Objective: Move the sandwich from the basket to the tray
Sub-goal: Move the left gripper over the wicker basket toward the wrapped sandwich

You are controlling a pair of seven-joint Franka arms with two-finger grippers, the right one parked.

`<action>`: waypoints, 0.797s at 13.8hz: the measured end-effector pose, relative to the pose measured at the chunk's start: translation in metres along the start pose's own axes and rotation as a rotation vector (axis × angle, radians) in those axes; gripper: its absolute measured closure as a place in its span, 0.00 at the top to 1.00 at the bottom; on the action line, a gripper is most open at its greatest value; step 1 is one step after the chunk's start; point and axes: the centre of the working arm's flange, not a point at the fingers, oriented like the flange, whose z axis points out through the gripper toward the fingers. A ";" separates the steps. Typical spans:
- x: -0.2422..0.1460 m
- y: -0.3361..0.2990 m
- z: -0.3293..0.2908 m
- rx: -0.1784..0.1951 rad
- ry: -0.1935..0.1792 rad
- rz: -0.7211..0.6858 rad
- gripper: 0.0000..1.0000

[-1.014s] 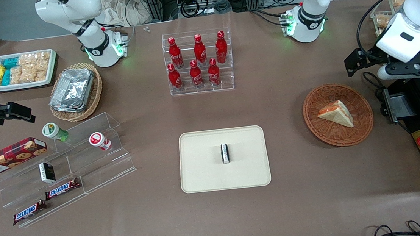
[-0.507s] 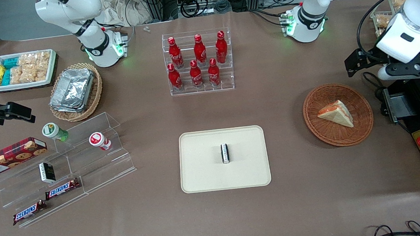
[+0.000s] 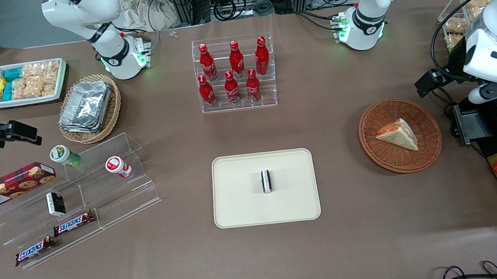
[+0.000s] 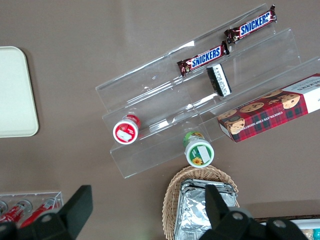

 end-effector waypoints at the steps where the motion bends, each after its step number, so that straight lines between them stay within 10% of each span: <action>1: 0.001 -0.004 0.006 0.006 -0.012 -0.045 1.00; 11: 0.002 -0.082 0.064 -0.025 -0.062 -0.388 1.00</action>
